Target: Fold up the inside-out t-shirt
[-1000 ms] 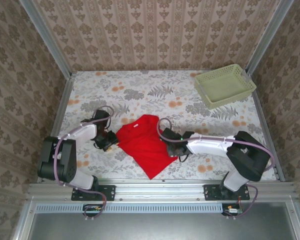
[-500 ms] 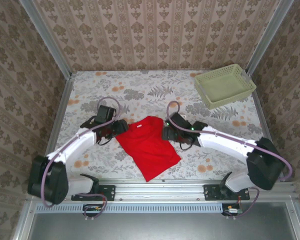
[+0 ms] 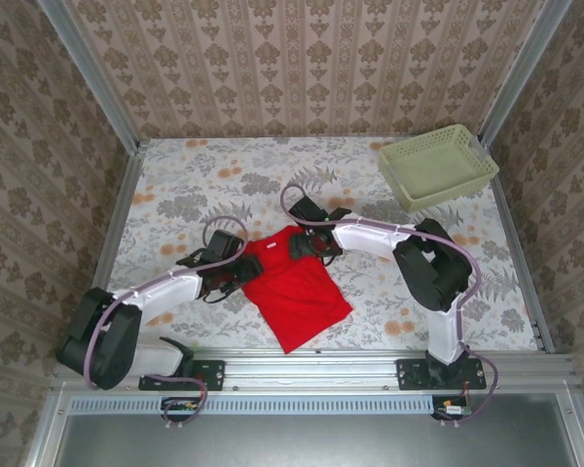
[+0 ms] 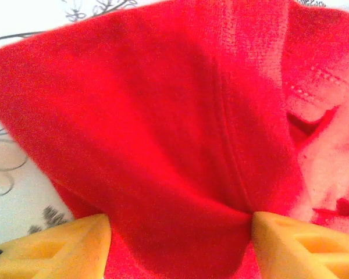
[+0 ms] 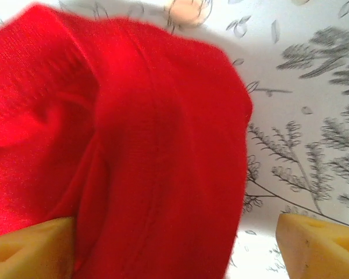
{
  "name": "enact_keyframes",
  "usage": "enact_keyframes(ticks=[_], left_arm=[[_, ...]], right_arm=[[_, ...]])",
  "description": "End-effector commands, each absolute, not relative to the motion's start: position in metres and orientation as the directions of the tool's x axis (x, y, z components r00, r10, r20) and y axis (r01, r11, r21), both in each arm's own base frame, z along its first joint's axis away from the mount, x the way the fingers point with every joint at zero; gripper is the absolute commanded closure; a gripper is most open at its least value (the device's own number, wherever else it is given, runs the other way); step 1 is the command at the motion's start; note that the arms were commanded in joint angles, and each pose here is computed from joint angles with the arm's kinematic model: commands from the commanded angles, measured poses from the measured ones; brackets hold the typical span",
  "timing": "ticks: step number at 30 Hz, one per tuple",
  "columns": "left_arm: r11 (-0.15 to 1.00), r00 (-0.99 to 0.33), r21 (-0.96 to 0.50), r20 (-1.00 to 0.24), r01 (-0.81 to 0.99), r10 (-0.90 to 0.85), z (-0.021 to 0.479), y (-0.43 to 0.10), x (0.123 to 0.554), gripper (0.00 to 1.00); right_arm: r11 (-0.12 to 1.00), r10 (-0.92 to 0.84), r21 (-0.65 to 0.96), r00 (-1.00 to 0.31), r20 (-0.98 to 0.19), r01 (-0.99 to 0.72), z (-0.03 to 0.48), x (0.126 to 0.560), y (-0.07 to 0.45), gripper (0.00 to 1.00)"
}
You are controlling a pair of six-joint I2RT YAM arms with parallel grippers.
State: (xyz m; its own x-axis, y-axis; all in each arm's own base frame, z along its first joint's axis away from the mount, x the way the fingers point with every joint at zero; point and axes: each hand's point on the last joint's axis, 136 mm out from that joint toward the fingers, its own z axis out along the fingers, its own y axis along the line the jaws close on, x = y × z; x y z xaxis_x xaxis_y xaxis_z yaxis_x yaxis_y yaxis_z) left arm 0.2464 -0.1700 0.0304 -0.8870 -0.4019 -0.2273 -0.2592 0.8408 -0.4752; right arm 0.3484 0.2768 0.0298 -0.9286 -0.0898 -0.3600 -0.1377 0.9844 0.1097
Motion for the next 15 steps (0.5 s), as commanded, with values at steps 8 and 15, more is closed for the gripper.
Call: enact_keyframes(ticks=[8, 15], left_arm=[[0.833, -0.906, -0.490, -0.178, -0.256, -0.384, 0.004, -0.192, 0.260, 0.48], [0.853, -0.920, -0.464, -0.173, -0.239, -0.352, -0.003, -0.195, 0.265, 0.61]], right_arm=[[0.962, -0.156, 0.184, -0.958, -0.240, -0.202, -0.003, 0.324, 0.316, 0.40], [0.965, -0.058, 0.233, -0.966, -0.250, -0.119, -0.002, 0.319, 0.312, 0.73]])
